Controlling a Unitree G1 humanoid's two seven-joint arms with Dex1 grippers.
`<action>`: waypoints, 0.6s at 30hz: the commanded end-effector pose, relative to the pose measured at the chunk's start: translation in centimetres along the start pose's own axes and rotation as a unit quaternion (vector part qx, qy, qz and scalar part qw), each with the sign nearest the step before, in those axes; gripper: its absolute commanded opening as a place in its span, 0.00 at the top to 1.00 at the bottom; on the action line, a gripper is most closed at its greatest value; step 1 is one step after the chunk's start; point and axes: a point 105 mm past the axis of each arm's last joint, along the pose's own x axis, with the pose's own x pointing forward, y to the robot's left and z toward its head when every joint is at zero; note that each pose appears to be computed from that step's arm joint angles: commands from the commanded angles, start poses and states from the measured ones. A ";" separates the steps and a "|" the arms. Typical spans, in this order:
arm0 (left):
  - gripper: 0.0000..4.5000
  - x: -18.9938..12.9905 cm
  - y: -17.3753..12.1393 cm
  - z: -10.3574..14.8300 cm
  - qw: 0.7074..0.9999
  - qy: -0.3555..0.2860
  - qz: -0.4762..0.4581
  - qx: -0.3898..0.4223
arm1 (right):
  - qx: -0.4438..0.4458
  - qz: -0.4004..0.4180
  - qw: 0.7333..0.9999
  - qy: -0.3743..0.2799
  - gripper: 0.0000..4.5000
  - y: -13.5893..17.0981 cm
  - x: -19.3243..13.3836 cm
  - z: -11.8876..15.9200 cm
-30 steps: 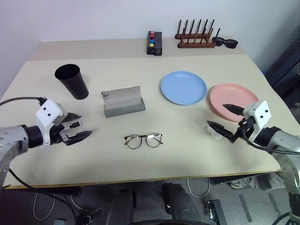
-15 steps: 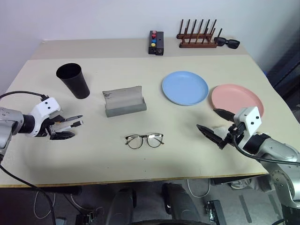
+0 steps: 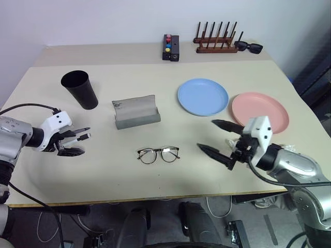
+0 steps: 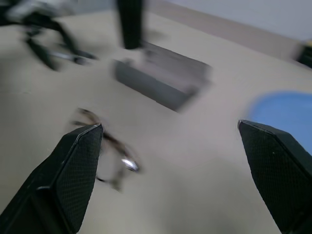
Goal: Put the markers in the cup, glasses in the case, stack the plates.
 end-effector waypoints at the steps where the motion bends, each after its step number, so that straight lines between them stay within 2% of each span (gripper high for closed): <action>1: 0.01 0.5 -0.2 -0.8 1.000 0.020 -0.003 -0.002 | -0.036 0.073 0.996 -0.036 0.00 2.6 2.5 2.0; 3: 0.01 0.5 -0.3 -0.6 1.000 0.017 -0.005 -0.002 | -0.038 0.090 0.994 -0.051 0.00 3.2 3.5 2.5; 6: 0.20 0.6 -0.6 -0.2 1.000 0.007 -0.004 0.015 | -0.036 0.101 0.992 -0.062 0.00 3.4 4.5 2.7; 13: 0.97 0.7 -1.6 0.2 1.000 -0.009 0.005 0.029 | -0.035 0.096 0.992 -0.069 0.00 3.0 5.1 3.0; 14: 0.99 0.6 -1.8 0.2 0.999 -0.010 0.005 0.031 | -0.035 0.097 0.992 -0.070 0.00 3.0 5.1 3.0; 18: 0.99 0.3 -2.0 0.3 0.999 -0.013 0.013 0.037 | -0.035 0.105 0.991 -0.072 0.00 3.3 5.2 3.0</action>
